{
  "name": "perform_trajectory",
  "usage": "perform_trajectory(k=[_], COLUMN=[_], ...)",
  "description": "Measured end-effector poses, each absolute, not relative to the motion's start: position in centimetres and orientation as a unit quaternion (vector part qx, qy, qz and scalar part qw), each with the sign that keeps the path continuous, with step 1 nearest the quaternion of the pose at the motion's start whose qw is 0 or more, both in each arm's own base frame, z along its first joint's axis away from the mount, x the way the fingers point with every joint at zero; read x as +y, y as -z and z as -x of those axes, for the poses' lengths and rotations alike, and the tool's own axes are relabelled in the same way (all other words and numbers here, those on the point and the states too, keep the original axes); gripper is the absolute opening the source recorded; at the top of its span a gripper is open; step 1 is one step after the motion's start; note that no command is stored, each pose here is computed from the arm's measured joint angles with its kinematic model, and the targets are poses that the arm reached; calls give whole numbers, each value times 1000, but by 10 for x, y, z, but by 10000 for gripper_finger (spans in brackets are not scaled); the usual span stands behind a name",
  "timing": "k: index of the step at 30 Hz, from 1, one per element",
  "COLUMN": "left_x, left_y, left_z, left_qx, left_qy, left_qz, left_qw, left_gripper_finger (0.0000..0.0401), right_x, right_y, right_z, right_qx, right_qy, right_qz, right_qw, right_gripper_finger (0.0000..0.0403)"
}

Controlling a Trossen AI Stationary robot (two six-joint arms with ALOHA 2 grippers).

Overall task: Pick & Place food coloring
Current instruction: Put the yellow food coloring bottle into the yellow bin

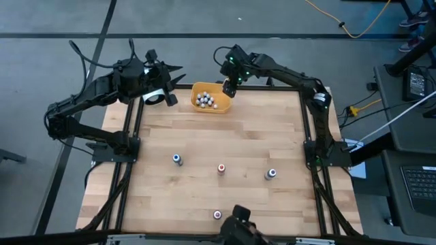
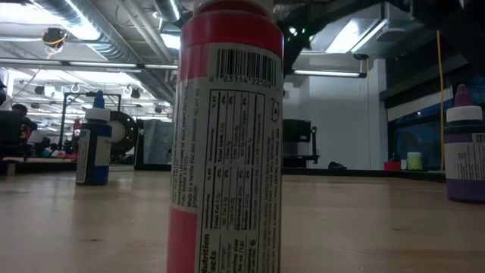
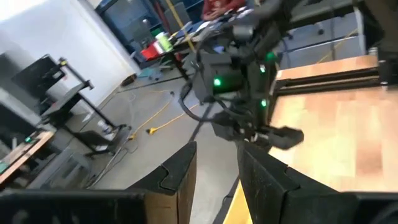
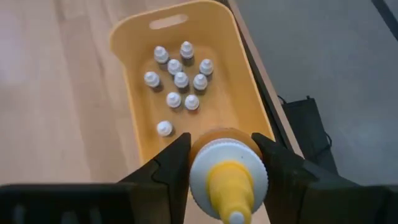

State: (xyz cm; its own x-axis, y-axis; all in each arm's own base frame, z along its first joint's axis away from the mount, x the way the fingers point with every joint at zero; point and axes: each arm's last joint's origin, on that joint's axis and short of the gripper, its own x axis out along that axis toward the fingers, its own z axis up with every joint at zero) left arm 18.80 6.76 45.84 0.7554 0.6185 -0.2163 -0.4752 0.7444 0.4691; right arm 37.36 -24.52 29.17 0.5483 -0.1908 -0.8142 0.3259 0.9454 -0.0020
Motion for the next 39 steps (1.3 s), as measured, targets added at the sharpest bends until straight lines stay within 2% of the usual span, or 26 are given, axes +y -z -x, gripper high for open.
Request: perform_trajectory(k=[15,27,39], left_x=[70,70,71], left_y=[-459,-459,-456], left_z=[-186,-186,-191], left_qx=[176,174,183], left_qy=[-349,-351,-348], left_qz=[-159,-156,-157], left_qw=[907,907,906], left_gripper_finger=[112,112,115], right_x=[-266,-275,-282], right_y=[-222,-200,-195], right_z=[-396,-399,-395], right_qx=[496,506,509], right_qy=[101,102,111], right_qz=[-55,-60,-69], right_qw=[861,854,851], right_gripper_finger=[156,156,158])
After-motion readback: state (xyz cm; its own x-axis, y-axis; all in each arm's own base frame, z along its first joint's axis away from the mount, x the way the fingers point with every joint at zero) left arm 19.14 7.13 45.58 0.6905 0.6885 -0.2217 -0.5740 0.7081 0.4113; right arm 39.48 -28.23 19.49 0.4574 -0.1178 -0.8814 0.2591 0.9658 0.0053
